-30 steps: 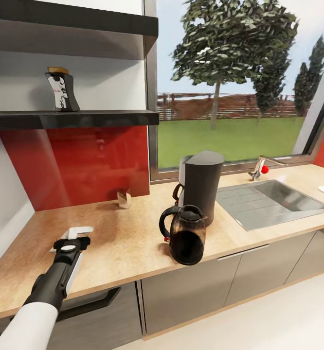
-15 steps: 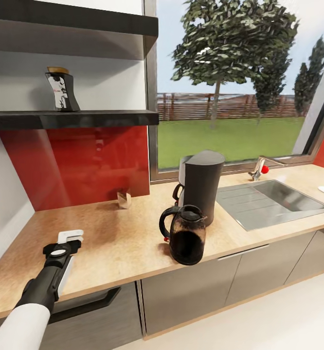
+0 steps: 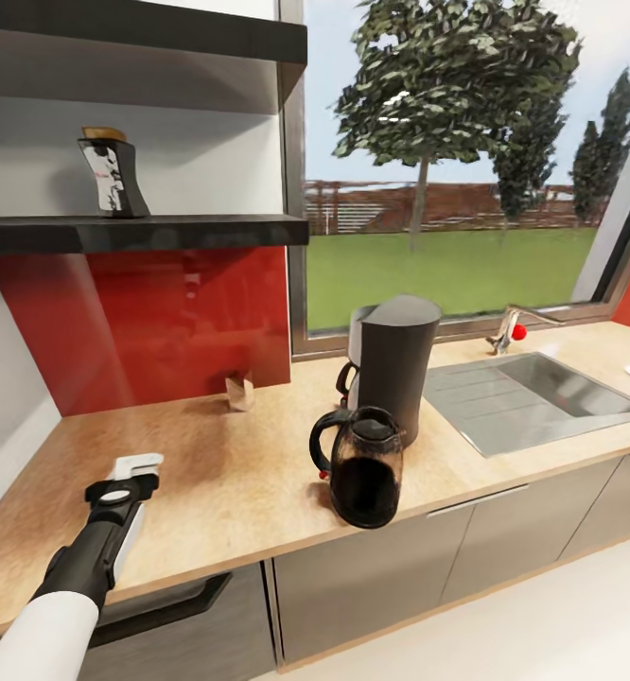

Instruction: Set up a coffee station on the kitchen countertop: keep the coffee maker on the countertop, move the bottle of coffee from the kitchen shelf to the counter next to the coffee maker, place a paper coffee filter on top of the coffee maker, put the saucer next to the coffee maker with the coffee cup on the saucer, and place the electric kettle next to the coffee maker.

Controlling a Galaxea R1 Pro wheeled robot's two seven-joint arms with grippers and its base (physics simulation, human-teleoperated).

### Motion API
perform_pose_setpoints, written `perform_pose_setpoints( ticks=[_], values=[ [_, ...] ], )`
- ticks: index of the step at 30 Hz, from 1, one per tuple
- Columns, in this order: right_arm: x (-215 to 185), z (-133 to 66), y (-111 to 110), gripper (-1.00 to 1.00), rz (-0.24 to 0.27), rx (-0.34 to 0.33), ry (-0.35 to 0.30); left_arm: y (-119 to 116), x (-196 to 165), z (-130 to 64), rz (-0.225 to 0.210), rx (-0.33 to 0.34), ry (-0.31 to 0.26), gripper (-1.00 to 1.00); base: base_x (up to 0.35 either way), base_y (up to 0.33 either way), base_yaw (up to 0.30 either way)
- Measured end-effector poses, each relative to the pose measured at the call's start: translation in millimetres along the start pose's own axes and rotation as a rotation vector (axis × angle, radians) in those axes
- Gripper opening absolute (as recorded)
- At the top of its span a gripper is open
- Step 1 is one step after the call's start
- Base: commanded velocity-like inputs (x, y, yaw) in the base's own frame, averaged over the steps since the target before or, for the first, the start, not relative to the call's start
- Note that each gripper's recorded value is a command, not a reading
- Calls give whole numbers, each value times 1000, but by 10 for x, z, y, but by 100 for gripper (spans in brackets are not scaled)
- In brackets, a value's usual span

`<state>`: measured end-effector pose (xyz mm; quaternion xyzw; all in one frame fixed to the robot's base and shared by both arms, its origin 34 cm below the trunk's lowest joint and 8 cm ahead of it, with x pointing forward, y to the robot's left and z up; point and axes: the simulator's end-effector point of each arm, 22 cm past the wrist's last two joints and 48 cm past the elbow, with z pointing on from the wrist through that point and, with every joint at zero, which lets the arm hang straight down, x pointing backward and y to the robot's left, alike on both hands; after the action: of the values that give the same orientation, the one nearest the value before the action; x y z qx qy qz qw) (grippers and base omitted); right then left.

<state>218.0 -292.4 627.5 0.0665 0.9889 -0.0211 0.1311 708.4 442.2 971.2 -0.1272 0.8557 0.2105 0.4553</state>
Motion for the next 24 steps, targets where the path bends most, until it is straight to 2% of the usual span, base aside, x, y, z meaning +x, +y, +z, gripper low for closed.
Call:
perform_pose_setpoints(
  ticks=[13,24],
  values=[
    [0,0,0,100,0,0,0,73,175,55,20,-11,35,100,15,0,0],
    [0,0,0,100,0,0,0,227,185,96,28,-31,38,100,76,0,0]
  ],
)
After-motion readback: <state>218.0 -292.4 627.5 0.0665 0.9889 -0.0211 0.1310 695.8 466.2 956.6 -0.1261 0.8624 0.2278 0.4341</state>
